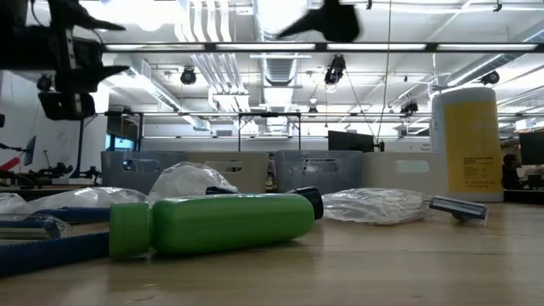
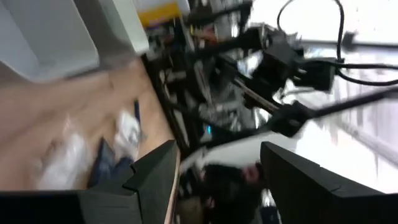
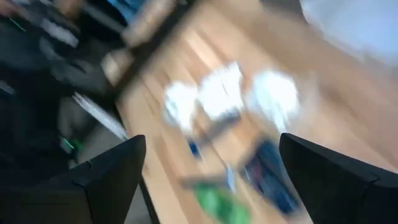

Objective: Pick & Place Travel size toiletries
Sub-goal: Put the white cotton pack into the left black bin

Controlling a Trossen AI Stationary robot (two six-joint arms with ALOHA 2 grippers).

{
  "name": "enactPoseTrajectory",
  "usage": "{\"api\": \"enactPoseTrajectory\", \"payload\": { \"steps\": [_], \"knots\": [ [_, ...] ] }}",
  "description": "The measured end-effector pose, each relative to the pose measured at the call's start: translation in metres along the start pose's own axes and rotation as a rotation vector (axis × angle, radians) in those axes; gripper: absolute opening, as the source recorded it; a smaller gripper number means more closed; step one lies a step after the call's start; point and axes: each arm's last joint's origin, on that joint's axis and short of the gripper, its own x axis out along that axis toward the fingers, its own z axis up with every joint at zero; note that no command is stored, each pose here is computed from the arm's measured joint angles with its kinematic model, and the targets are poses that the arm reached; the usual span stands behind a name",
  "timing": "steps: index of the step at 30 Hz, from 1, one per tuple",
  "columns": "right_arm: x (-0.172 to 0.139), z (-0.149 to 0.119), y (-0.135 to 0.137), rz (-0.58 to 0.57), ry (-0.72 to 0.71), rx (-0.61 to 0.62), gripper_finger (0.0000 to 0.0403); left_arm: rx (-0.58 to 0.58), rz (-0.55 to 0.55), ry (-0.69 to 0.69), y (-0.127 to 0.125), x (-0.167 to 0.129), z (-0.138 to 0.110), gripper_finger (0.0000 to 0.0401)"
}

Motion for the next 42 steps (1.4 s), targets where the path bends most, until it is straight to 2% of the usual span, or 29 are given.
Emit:
{"api": "enactPoseTrajectory", "payload": {
  "steps": [3, 9, 11, 15, 19, 21, 24, 28, 32, 34, 37, 39, 42],
  "knots": [
    [-0.002, -0.020, -0.001, -0.077, 0.093, 0.012, 0.0364, 0.010, 0.083, 0.095, -0.010, 0.000, -0.003, 0.0238],
    [-0.004, -0.041, -0.004, -0.181, 0.126, 0.072, 0.0364, 0.041, 0.452, 0.372, -0.014, 0.001, -0.021, 0.0238],
    [-0.003, -0.045, -0.004, -0.194, 0.119, 0.078, 0.0364, 0.074, 0.525, 0.443, -0.016, 0.006, -0.029, 0.0238],
    [-0.002, -0.051, -0.006, -0.202, 0.127, 0.089, 0.0364, 0.138, 0.581, 0.574, -0.020, 0.019, -0.046, 0.0238],
    [0.001, -0.055, -0.010, -0.221, 0.130, 0.099, 0.0364, 0.252, 0.549, 0.775, -0.028, 0.029, -0.068, 0.0238],
    [0.001, -0.056, -0.011, -0.226, 0.126, 0.097, 0.0364, 0.390, 0.540, 0.866, -0.030, 0.032, -0.080, 0.0238],
    [0.002, -0.056, -0.011, -0.230, 0.119, 0.093, 0.0364, 0.637, 0.429, 0.964, -0.046, 0.040, -0.099, 0.0238],
    [0.002, -0.055, -0.012, -0.239, 0.102, 0.090, 0.0364, 1.069, 0.348, 1.071, -0.058, 0.050, -0.127, 0.0238],
    [0.002, -0.055, -0.012, -0.241, 0.098, 0.089, 0.0364, 1.419, 0.404, 1.171, -0.059, 0.058, -0.152, 0.0238],
    [0.002, -0.055, -0.012, -0.242, 0.097, 0.085, 0.0364, 1.554, 0.393, 1.217, -0.059, 0.061, -0.167, 0.0238],
    [0.002, -0.055, -0.012, -0.243, 0.096, 0.081, 0.0364, 1.746, 0.321, 1.314, -0.055, 0.061, -0.190, 0.0238],
    [0.002, -0.055, -0.012, -0.242, 0.097, 0.075, 0.0364, 1.863, 0.304, 1.332, -0.051, 0.060, -0.204, 0.0238],
    [0.002, -0.055, -0.012, -0.241, 0.101, 0.073, 0.0364, 1.959, 0.287, 1.315, -0.050, 0.056, -0.220, 0.0238]
  ]
}}
